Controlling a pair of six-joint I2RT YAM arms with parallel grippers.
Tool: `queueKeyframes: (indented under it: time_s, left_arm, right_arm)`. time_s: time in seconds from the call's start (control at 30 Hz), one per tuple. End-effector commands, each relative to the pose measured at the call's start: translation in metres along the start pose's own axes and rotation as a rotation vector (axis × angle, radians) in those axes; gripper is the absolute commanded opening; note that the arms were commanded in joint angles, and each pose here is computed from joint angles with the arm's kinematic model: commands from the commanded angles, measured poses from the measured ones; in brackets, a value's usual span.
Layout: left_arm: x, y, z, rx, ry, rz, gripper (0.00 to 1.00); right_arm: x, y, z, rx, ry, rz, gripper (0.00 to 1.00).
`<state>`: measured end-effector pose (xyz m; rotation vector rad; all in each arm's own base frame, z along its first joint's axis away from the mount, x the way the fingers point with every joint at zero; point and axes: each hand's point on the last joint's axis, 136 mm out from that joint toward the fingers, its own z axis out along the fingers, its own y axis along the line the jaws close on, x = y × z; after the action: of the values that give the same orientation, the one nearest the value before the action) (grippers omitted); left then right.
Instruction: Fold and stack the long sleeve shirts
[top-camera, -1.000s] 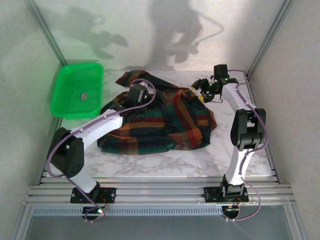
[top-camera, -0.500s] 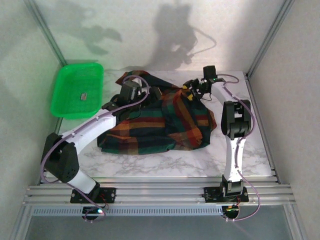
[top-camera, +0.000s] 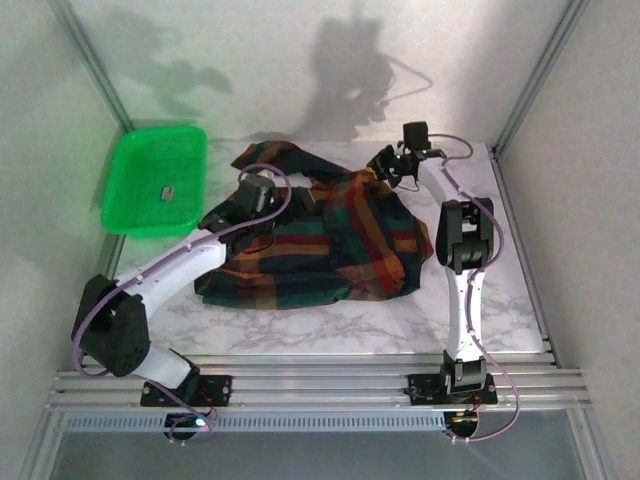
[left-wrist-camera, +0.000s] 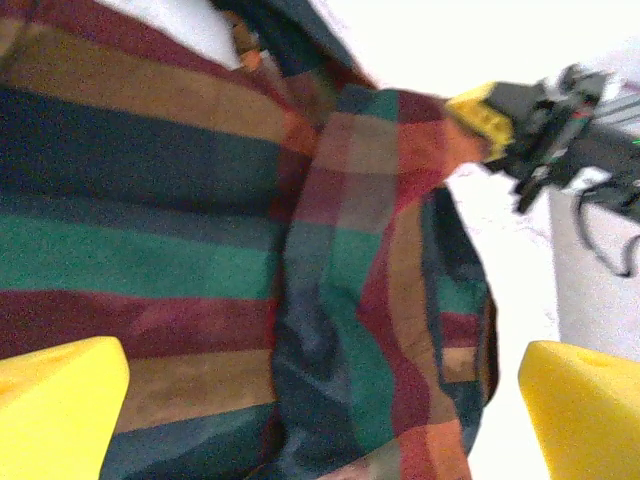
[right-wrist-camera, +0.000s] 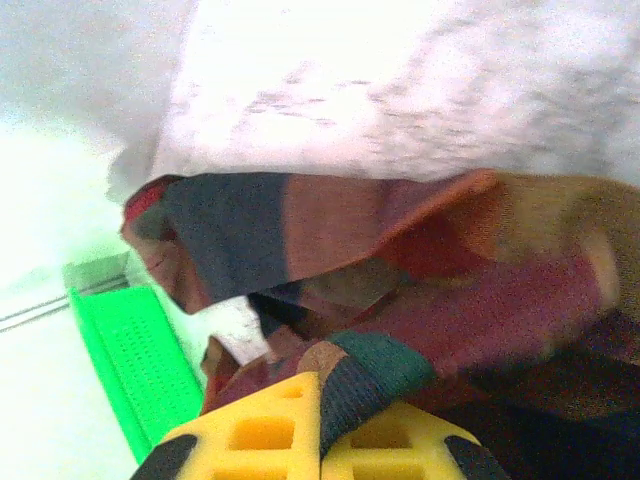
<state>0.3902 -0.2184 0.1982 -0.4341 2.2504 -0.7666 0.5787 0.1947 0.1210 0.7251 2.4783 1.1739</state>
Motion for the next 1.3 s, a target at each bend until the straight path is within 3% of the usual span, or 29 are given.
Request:
queueKeyframes:
  time_s: [0.0, 0.2, 0.37, 0.63, 0.77, 0.8, 1.0, 1.17, 1.27]
  left_arm:
    - [0.0, 0.02, -0.009, -0.049, -0.03, -0.051, 1.0]
    - [0.007, 0.051, -0.018, -0.134, -0.06, -0.118, 1.0]
    - [0.008, 0.09, -0.039, -0.269, -0.126, -0.228, 1.0]
    - [0.014, 0.101, -0.067, -0.269, -0.202, -0.311, 1.0]
    - [0.013, 0.095, -0.074, -0.263, -0.243, -0.302, 1.0]
    - [0.014, 0.094, -0.074, -0.259, -0.247, -0.302, 1.0]
    - [0.028, 0.081, -0.072, -0.221, -0.227, -0.289, 1.0]
    - [0.053, 0.08, -0.073, -0.185, -0.181, -0.288, 1.0]
    - [0.069, 0.077, -0.078, -0.139, -0.149, -0.3, 1.0]
  right_arm:
    - [0.016, 0.081, -0.051, -0.128, -0.074, -0.305, 0.03]
    - [0.089, 0.1, -0.08, -0.152, -0.043, -0.595, 0.03]
    - [0.172, 0.085, -0.09, -0.155, 0.041, -0.73, 0.04]
    - [0.302, 0.016, -0.083, -0.088, 0.177, -0.876, 0.09]
    - [0.348, -0.028, -0.077, -0.031, 0.225, -0.919, 0.13]
    - [0.357, -0.039, -0.077, -0.013, 0.23, -0.932, 0.15]
    - [0.4, -0.094, -0.087, 0.061, 0.282, -0.947, 0.5]
    - [0.419, -0.114, -0.103, 0.112, 0.32, -0.967, 0.58]
    - [0.425, -0.107, -0.121, 0.133, 0.311, -0.993, 0.61]
